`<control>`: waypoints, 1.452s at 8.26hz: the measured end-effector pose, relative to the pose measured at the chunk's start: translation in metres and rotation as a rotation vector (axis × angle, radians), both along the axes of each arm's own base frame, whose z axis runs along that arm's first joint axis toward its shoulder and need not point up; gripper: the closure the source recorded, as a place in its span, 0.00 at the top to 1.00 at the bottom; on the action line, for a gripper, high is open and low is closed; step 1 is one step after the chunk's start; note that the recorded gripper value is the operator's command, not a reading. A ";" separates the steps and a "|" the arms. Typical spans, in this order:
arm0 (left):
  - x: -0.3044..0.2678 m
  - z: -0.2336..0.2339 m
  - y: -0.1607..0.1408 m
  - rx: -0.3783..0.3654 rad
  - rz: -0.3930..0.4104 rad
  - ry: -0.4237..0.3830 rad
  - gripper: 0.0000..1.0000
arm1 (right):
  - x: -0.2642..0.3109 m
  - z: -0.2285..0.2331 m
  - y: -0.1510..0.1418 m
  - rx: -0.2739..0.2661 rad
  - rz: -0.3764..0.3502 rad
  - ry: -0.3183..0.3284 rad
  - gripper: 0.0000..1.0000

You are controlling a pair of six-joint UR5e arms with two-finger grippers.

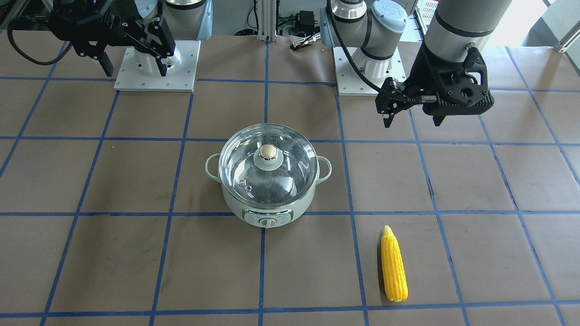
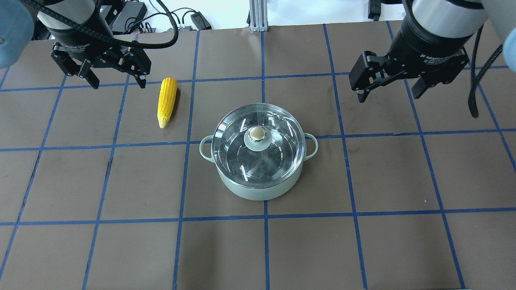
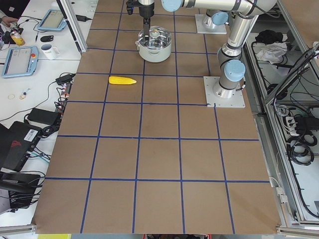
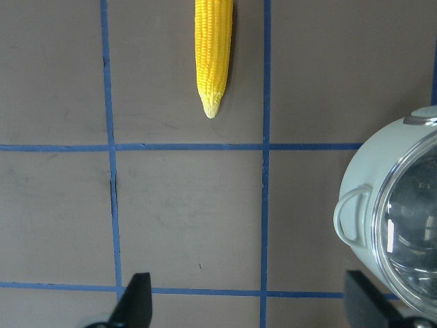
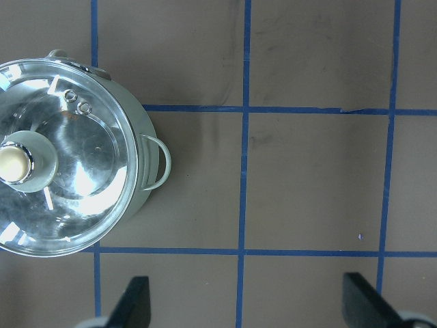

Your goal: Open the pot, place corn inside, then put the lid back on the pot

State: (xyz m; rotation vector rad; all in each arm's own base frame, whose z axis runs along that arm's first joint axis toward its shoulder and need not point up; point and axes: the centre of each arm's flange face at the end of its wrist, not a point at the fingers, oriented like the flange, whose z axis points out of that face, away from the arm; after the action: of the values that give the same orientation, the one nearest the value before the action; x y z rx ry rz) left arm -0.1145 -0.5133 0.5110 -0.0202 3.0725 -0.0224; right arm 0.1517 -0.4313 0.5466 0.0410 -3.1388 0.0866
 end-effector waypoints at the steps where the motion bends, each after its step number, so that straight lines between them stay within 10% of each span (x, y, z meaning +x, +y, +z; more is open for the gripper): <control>1: 0.003 -0.009 -0.012 -0.008 0.005 -0.003 1.00 | 0.000 0.000 0.000 0.001 0.000 0.000 1.00; 7: 0.032 -0.122 -0.114 -0.059 -0.021 0.116 1.00 | 0.008 -0.010 -0.011 0.011 -0.033 -0.015 1.00; 12: 0.067 -0.244 -0.176 -0.076 -0.067 0.134 1.00 | 0.201 -0.102 -0.024 -0.010 -0.126 -0.051 1.00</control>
State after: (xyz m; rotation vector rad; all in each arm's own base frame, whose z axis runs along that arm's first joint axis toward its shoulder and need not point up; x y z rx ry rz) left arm -0.0472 -0.6894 0.2674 0.0799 3.2036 -0.1476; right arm 0.3523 -0.4550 0.4450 -0.1612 -3.1819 0.1042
